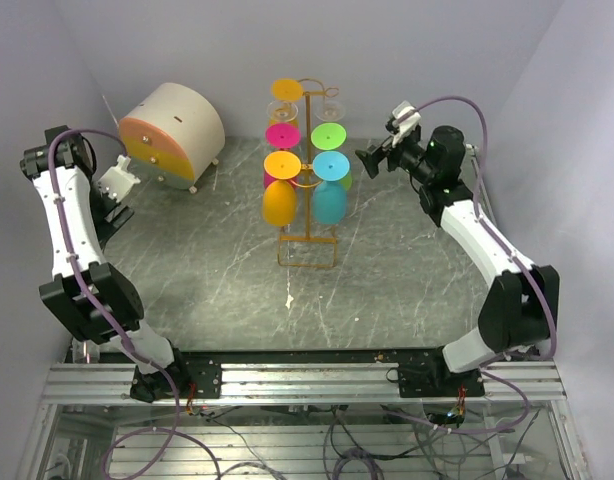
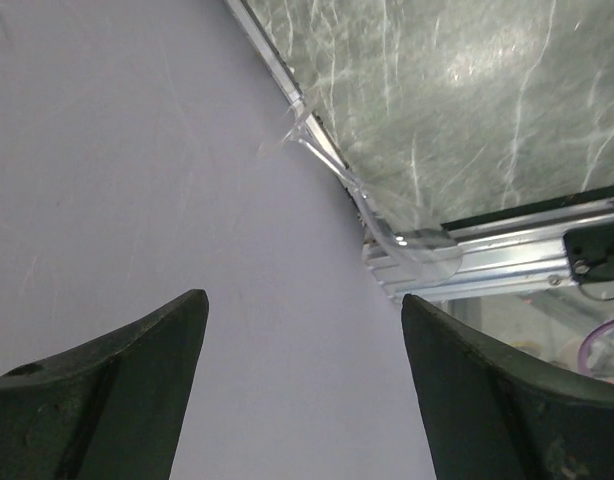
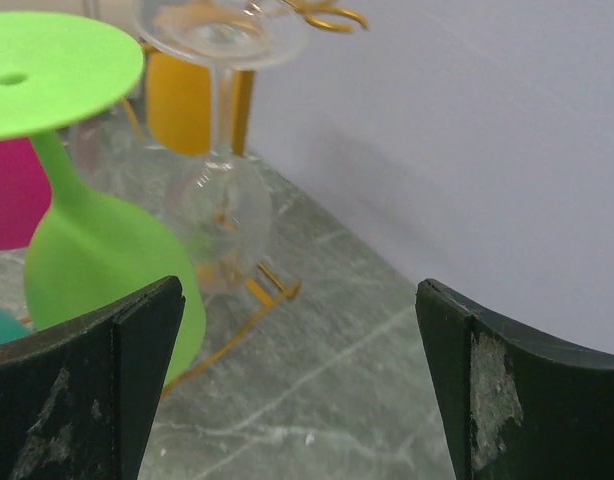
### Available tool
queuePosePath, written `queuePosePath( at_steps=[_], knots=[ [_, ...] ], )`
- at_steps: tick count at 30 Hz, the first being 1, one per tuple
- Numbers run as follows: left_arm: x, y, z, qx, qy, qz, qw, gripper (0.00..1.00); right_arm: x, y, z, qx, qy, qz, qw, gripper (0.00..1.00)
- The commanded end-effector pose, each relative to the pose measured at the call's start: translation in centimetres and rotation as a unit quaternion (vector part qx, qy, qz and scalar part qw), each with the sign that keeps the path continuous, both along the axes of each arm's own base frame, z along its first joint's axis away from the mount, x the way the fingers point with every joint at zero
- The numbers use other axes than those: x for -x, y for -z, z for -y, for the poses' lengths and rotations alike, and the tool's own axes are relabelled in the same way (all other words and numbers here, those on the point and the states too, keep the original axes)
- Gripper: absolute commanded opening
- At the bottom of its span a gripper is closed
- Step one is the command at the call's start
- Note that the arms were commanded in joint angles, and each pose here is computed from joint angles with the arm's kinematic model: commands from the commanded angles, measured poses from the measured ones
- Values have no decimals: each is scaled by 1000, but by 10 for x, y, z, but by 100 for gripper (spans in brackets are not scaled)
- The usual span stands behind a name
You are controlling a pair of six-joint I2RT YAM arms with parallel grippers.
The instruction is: Place the wine glass upside down on the wine glass rack
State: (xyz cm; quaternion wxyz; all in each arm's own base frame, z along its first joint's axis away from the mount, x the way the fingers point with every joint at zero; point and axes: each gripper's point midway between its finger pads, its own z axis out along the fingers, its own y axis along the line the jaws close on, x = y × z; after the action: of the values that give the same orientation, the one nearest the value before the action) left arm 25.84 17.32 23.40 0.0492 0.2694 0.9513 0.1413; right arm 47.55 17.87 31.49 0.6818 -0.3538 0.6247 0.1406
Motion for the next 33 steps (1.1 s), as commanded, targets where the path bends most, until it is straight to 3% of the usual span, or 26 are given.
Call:
queuePosePath(
  at_steps=[1, 6, 10, 15, 19, 23, 33],
  knots=[
    [17, 2, -22, -24, 59, -58, 996, 89, 15, -16, 42, -23, 114, 3, 993, 100],
    [15, 20, -26, -3, 125, -94, 988, 94, 52, -23, 91, -91, 243, -9, 966, 100],
    [9, 47, -22, 40, 203, -115, 972, 91, 88, -15, 123, -173, 320, -19, 931, 100],
    [-1, 83, -29, 33, 309, -123, 942, 89, 128, -14, 133, -263, 329, -25, 907, 100],
    [-10, 109, -49, 16, 319, -163, 933, 87, 151, -21, 136, -291, 319, -18, 902, 100],
    [-27, 123, -67, 2, 304, -171, 937, 82, 168, -23, 143, -298, 325, -11, 898, 100],
    [-15, 149, -86, -15, 297, -197, 934, 81, 175, -18, 148, -326, 335, -18, 884, 100]
  ],
)
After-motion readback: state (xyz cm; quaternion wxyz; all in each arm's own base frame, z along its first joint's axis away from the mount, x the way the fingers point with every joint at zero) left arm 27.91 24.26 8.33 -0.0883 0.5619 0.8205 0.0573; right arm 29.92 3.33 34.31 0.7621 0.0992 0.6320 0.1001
